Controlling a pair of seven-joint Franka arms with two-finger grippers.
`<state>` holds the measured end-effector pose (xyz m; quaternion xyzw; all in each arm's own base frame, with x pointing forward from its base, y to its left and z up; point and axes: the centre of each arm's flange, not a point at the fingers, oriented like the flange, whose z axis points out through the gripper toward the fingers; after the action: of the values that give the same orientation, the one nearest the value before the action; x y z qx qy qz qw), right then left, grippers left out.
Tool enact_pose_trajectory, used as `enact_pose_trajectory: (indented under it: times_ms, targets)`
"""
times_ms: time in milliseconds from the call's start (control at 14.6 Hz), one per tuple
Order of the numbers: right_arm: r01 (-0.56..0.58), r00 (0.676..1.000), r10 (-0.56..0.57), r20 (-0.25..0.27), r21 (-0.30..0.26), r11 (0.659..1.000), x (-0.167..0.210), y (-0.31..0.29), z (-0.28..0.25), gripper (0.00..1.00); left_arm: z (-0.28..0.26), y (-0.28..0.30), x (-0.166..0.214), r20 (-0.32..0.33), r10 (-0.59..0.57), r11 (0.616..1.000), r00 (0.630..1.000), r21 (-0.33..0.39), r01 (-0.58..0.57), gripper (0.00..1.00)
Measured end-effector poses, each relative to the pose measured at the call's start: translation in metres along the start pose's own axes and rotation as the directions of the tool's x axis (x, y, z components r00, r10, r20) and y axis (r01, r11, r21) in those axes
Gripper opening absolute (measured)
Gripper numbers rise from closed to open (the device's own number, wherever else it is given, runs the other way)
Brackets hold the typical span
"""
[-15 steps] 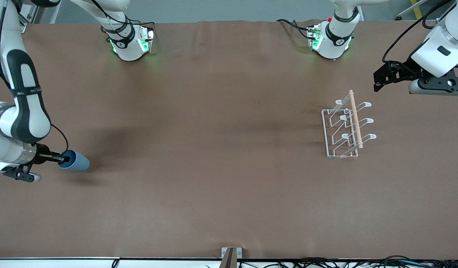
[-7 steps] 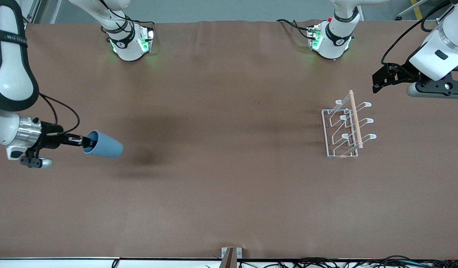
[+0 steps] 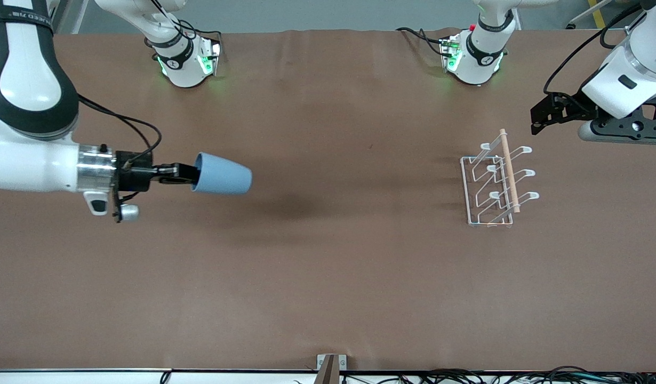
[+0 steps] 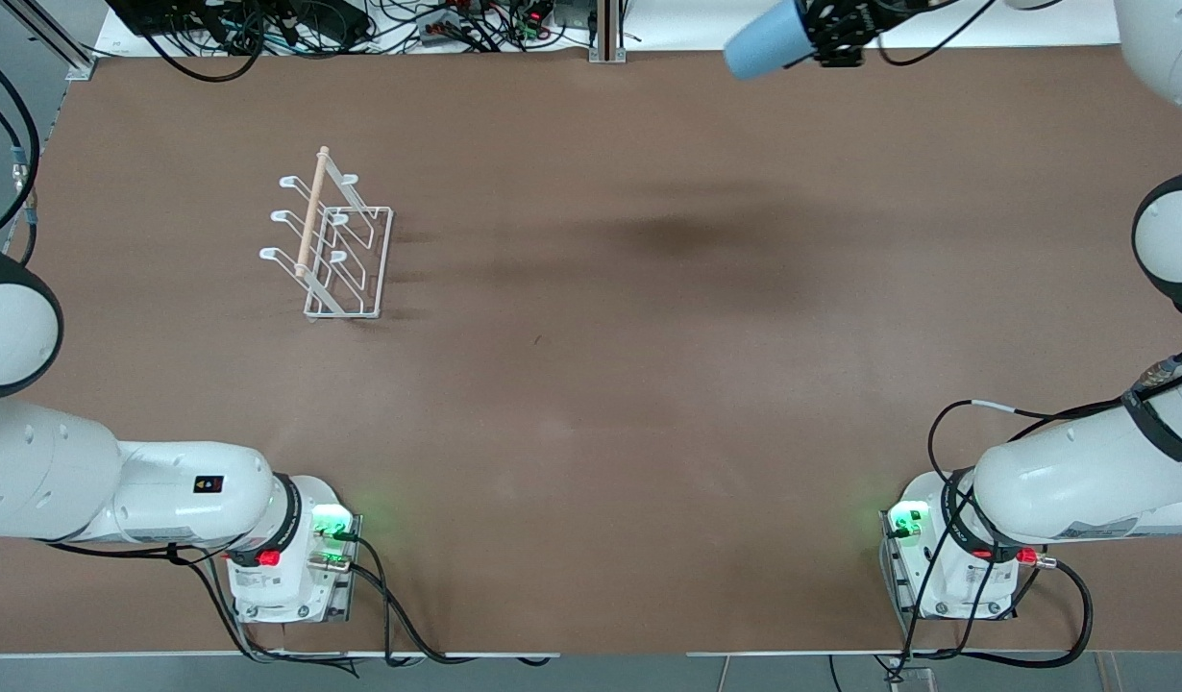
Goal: Hang cup on cup holder
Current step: 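Lift the blue cup with the right gripper toward the table middle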
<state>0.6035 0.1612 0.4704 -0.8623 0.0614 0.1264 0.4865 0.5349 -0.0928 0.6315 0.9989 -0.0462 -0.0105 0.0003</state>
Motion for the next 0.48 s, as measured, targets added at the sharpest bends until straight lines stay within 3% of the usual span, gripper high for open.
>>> enact_pose_trajectory:
  times_ms: [137,275,481]
  targets:
    - [-0.044,0.998,0.039,0.045,0.111,0.993,-0.005,-0.003,0.028,0.05,0.000,0.003,0.000,0.001,0.009,1.000,1.000,0.000,-0.009,1.00]
    - [-0.071,0.995,0.058,0.077,0.184,0.980,-0.011,-0.010,0.051,0.05,0.004,0.021,0.000,0.007,0.047,0.999,0.999,0.000,-0.047,1.00]
    - [-0.125,0.991,0.103,0.091,0.299,0.946,-0.018,-0.024,0.088,0.05,0.012,0.075,-0.004,0.021,0.142,0.990,0.990,0.000,-0.142,1.00]
